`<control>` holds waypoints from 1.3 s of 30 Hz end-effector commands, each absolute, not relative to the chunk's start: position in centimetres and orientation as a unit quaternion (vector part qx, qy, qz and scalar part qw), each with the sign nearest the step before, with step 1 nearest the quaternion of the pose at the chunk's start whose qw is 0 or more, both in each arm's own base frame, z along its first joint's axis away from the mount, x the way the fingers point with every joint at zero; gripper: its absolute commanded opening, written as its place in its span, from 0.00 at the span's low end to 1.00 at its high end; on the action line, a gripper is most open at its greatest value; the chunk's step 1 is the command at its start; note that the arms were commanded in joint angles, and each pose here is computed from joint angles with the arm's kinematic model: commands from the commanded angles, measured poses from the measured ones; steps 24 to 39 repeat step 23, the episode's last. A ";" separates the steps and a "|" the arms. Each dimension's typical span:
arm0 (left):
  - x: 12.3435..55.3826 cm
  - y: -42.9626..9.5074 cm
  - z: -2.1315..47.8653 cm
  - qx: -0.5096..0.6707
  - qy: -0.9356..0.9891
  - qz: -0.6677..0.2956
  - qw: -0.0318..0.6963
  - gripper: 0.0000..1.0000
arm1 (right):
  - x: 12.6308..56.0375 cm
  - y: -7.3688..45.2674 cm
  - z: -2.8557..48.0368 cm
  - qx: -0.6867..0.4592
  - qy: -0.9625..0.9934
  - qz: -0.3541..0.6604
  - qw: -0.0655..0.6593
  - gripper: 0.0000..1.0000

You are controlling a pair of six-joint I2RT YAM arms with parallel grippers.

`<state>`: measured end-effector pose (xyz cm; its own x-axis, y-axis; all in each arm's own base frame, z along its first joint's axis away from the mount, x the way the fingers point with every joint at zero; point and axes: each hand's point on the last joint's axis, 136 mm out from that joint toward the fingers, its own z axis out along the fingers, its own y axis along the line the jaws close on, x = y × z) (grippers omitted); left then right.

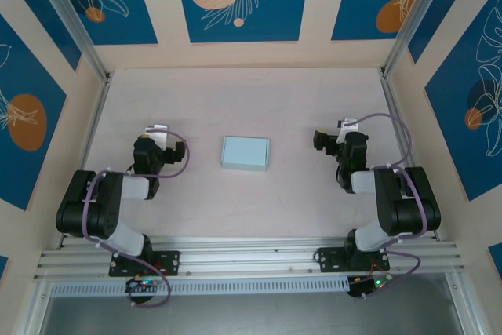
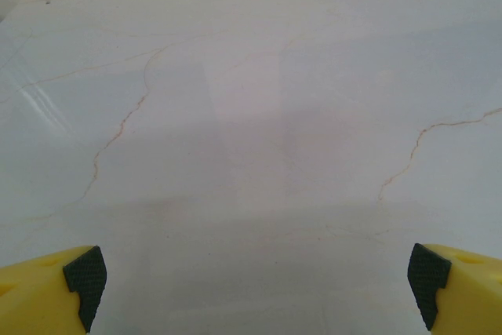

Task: Fold the paper box

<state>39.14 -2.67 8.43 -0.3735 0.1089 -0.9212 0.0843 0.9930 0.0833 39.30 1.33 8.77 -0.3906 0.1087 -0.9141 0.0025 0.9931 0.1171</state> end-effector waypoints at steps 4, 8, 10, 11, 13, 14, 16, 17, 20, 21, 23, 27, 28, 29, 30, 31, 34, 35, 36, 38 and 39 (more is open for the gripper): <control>39.5 -2.4 8.8 0.052 0.826 0.007 0.561 1.00 | 39.6 2.7 9.3 -0.010 0.828 0.085 0.554 0.99; 39.5 -2.4 8.8 0.052 0.826 0.006 0.561 1.00 | 39.6 2.7 9.3 -0.010 0.828 0.084 0.554 1.00; 39.5 -2.4 8.8 0.052 0.826 0.007 0.561 1.00 | 39.6 2.7 9.3 -0.010 0.828 0.084 0.554 1.00; 39.5 -2.4 8.8 0.052 0.826 0.007 0.561 1.00 | 39.6 2.7 9.3 -0.010 0.828 0.085 0.555 1.00; 39.5 -2.4 8.7 0.052 0.827 0.007 0.560 1.00 | 39.6 2.7 9.3 -0.010 0.828 0.085 0.555 1.00; 39.5 -2.4 8.8 0.052 0.827 0.006 0.560 1.00 | 39.6 2.7 9.3 -0.010 0.828 0.084 0.554 1.00; 39.5 -2.4 8.7 0.052 0.827 0.007 0.559 1.00 | 39.6 2.7 9.3 -0.010 0.828 0.084 0.554 1.00; 39.5 -2.4 8.7 0.052 0.827 0.007 0.559 1.00 | 39.6 2.7 9.3 -0.010 0.828 0.084 0.554 0.99; 39.5 -2.4 8.7 0.052 0.827 0.007 0.560 1.00 | 39.6 2.7 9.3 -0.011 0.828 0.084 0.555 0.99; 39.5 -2.4 8.8 0.052 0.827 0.006 0.560 1.00 | 39.6 2.7 9.3 -0.010 0.828 0.084 0.554 1.00; 39.5 -2.4 8.8 0.052 0.826 0.006 0.562 1.00 | 39.6 2.7 9.3 -0.010 0.827 0.085 0.555 1.00; 39.5 -2.4 8.8 0.052 0.826 0.006 0.562 1.00 | 39.6 2.7 9.3 -0.010 0.827 0.085 0.555 1.00; 39.5 -2.4 8.8 0.052 0.826 0.006 0.562 1.00 | 39.6 2.7 9.3 -0.010 0.827 0.085 0.555 1.00; 39.5 -2.4 8.8 0.052 0.826 0.006 0.562 1.00 | 39.6 2.7 9.3 -0.010 0.827 0.085 0.555 1.00; 39.5 -2.4 8.8 0.052 0.826 0.006 0.562 1.00 | 39.6 2.7 9.3 -0.010 0.827 0.085 0.555 1.00; 39.5 -2.4 8.8 0.052 0.826 0.006 0.562 1.00 | 39.6 2.7 9.3 -0.010 0.827 0.085 0.555 1.00; 39.5 -2.4 8.8 0.052 0.826 0.006 0.562 1.00 | 39.6 2.7 9.3 -0.010 0.827 0.085 0.555 1.00; 39.5 -2.4 8.8 0.052 0.826 0.006 0.562 1.00 | 39.6 2.7 9.3 -0.010 0.827 0.085 0.555 1.00; 39.5 -2.4 8.8 0.052 0.826 0.006 0.562 1.00 | 39.6 2.7 9.3 -0.010 0.827 0.085 0.555 1.00; 39.5 -2.4 8.8 0.052 0.826 0.006 0.562 1.00 | 39.6 2.7 9.3 -0.010 0.827 0.085 0.555 1.00; 39.5 -2.4 8.8 0.052 0.826 0.006 0.562 1.00 | 39.6 2.7 9.3 -0.010 0.827 0.085 0.555 1.00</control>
